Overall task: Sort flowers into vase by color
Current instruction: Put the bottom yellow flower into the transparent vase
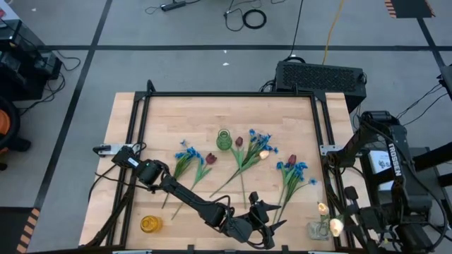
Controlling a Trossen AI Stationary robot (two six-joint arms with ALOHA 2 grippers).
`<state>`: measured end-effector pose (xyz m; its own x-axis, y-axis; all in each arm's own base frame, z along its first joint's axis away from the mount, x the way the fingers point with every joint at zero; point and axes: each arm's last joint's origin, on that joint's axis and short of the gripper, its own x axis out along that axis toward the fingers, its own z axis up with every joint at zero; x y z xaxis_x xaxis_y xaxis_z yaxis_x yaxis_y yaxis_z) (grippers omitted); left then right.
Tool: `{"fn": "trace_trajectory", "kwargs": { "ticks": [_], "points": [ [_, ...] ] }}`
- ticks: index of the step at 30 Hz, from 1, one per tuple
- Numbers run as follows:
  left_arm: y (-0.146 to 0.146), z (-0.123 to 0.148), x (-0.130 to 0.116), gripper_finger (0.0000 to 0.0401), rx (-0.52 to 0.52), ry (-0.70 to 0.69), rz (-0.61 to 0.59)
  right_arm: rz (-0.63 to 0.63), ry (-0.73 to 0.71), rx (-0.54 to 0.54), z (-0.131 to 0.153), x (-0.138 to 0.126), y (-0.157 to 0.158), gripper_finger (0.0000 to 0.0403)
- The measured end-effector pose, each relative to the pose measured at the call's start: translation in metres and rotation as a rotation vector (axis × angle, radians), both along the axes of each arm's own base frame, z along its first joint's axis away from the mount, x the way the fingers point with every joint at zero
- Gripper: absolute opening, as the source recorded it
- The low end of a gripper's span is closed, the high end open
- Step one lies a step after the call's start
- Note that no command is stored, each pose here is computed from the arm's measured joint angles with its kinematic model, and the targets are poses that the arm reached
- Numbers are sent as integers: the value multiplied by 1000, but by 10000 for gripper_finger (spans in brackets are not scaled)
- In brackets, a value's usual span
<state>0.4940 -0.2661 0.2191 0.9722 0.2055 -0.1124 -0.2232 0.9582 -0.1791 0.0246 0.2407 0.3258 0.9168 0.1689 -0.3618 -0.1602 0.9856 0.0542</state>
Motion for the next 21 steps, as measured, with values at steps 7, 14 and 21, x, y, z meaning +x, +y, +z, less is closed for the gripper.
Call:
{"fn": "trace_trajectory", "kwargs": {
  "ticks": [7, 14, 21],
  "points": [
    [0, 0, 0, 233, 0, 0, 0, 24, 60, 24, 7, 0, -10, 124],
    [0, 0, 0, 233, 0, 0, 0, 11, 37, 28, 19, 7, -24, 174],
    [0, -3, 1, 233, 0, 1, -1, 16, -3, 13, 33, 17, -37, 207]
  ]
}}
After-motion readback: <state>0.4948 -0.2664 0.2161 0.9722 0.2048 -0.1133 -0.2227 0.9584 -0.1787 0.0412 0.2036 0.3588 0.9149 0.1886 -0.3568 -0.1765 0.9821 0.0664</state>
